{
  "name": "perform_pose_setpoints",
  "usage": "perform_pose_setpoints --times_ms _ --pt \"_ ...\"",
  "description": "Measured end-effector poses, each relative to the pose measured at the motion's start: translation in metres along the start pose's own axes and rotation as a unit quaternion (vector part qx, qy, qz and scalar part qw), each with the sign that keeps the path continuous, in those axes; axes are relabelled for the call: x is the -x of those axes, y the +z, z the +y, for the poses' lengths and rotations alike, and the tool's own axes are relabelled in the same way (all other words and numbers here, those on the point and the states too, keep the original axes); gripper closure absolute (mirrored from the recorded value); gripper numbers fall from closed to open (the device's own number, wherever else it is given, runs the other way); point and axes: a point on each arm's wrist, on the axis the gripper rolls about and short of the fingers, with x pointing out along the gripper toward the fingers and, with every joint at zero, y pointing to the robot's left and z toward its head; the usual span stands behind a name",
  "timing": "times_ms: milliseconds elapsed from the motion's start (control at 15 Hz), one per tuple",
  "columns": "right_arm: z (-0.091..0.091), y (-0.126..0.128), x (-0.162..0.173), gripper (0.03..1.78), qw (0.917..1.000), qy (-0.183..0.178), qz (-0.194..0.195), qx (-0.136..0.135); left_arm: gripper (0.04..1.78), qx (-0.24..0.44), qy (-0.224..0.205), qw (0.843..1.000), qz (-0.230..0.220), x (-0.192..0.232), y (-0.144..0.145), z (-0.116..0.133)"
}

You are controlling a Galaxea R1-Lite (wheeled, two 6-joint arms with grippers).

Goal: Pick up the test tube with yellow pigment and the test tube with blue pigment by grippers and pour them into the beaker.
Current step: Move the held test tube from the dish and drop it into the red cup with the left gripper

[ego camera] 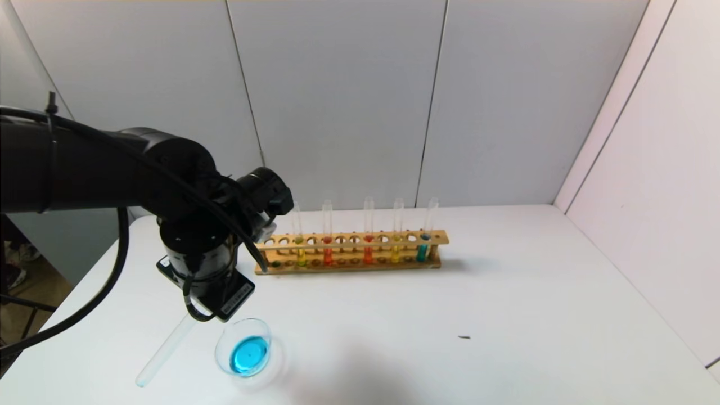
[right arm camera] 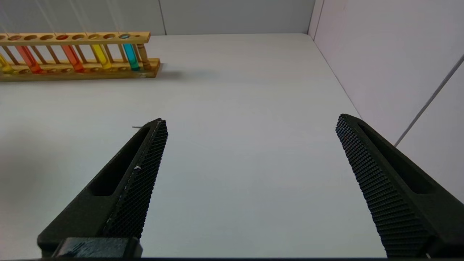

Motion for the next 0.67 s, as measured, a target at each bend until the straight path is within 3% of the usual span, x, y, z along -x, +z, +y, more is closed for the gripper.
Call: perform_pose_setpoints --times_ms 333,667 --pt "0.000 0.000 0.000 0.11 1.0000 0.000 0.000 0.000 1.51 0.065 -0.001 0.995 -0.079 0.025 -0.017 0.025" --pt "0.000 0.000 0.000 0.11 1.0000 0.000 0.000 0.000 1.51 0.161 0.017 0.971 -0.173 0.031 -0.023 0.063"
